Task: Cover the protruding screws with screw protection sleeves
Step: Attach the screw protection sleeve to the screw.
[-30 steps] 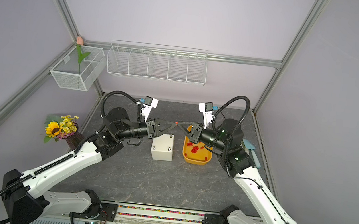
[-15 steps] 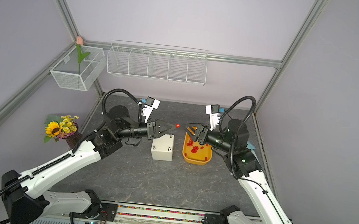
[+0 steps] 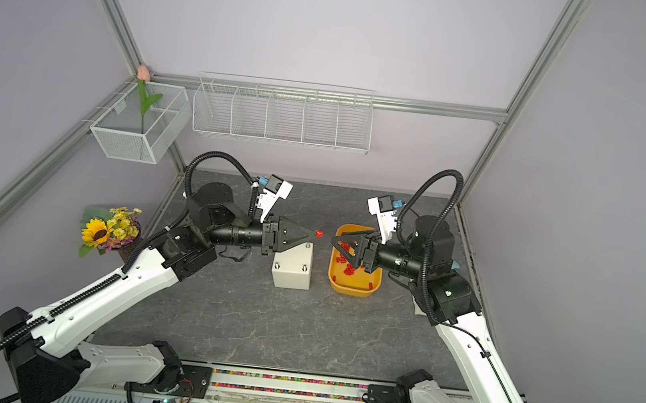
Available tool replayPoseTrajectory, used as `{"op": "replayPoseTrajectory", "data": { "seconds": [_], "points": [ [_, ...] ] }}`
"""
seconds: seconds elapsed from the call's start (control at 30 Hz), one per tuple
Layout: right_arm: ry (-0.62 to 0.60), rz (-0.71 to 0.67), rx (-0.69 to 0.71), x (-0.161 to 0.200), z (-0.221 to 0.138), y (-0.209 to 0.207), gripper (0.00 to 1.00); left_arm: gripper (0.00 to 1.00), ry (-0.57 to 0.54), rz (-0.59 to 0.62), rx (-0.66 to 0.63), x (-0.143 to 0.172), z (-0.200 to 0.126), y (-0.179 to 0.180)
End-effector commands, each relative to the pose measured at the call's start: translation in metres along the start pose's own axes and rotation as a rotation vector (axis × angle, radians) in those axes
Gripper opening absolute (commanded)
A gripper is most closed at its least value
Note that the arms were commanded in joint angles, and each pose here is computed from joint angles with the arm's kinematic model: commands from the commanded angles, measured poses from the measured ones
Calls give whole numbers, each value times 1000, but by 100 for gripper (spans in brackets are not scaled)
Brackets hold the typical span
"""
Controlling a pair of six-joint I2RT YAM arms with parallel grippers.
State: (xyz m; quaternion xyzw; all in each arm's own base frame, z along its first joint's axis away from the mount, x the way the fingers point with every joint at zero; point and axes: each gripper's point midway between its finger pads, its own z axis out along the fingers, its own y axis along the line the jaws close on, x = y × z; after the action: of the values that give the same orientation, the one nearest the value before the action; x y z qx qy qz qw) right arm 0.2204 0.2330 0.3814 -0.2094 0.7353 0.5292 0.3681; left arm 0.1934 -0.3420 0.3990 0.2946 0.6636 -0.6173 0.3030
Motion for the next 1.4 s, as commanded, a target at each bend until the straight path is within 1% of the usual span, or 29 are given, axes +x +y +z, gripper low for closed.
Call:
{"op": "replayPoseTrajectory", "data": {
  "seconds": [0.0,0.07,0.2,0.37,0.57,0.8,1.37],
  "points": [
    [11,-19,-153,-10,3,26,49,0,14,23,28,-3,0,-7],
    [7,-16,-177,-13,4,29,46,0,16,22,36,-3,0,-9],
    [8,-16,-216,-15,6,34,42,0,19,22,42,-1,-1,-10],
    [24,-11,-232,-14,10,36,37,0,21,18,49,0,0,-9],
    [41,-7,-220,-10,13,34,40,0,16,23,48,-1,0,-9],
    [44,-15,-232,-9,14,37,30,0,15,18,47,-1,0,-8],
    [61,-24,-241,-6,15,40,20,0,11,18,44,-1,0,-8]
  ]
}}
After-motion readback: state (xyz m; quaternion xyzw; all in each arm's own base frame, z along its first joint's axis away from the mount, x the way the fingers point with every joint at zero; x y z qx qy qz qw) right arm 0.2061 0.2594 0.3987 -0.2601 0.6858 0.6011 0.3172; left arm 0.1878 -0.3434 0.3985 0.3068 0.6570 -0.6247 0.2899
